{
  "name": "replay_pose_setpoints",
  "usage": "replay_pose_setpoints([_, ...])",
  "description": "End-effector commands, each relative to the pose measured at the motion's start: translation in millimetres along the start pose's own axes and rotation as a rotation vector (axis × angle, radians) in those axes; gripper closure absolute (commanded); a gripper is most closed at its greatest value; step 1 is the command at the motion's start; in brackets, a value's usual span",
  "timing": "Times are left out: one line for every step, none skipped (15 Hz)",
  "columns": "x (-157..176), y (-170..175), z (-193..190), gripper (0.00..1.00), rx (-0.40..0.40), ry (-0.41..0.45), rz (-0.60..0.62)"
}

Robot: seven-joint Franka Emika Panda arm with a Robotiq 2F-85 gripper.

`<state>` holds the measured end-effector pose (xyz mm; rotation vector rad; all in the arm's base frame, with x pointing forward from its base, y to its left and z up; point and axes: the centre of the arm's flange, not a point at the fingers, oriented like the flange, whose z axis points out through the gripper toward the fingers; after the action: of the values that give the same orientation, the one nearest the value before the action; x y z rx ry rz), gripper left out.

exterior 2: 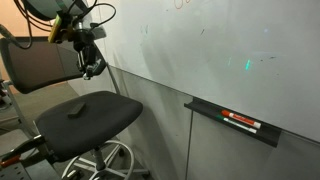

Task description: Use the marker on the chair to draw on the whiteboard

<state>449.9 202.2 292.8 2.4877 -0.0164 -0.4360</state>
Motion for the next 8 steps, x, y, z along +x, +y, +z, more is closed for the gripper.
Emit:
replay_pose_setpoints([-24.1, -39.0, 8.4, 0.90, 0.070, 0.000, -0.113])
replay_pose_setpoints([-27.1, -53.2, 9.0, 0.90, 0.085, 0.001, -0.141])
replay_pose_setpoints([-29.0, -69.6, 9.9, 0.90, 0.097, 0.004, -0.168])
replay_pose_setpoints([-31.6, -82.7, 9.4, 0.90, 0.109, 0.007, -0.192])
replay_pose_setpoints([-33.1, -98.4, 9.2, 0.90, 0.118, 0.014, -0.219])
replay_pose_setpoints([-35.1, -111.1, 9.3, 0.90, 0.124, 0.021, -0.242])
replay_pose_setpoints([-36.2, -124.2, 10.2, 0.90, 0.126, 0.032, -0.264])
replay_pose_setpoints([-35.8, -137.8, 11.2, 0.90, 0.122, 0.047, -0.287])
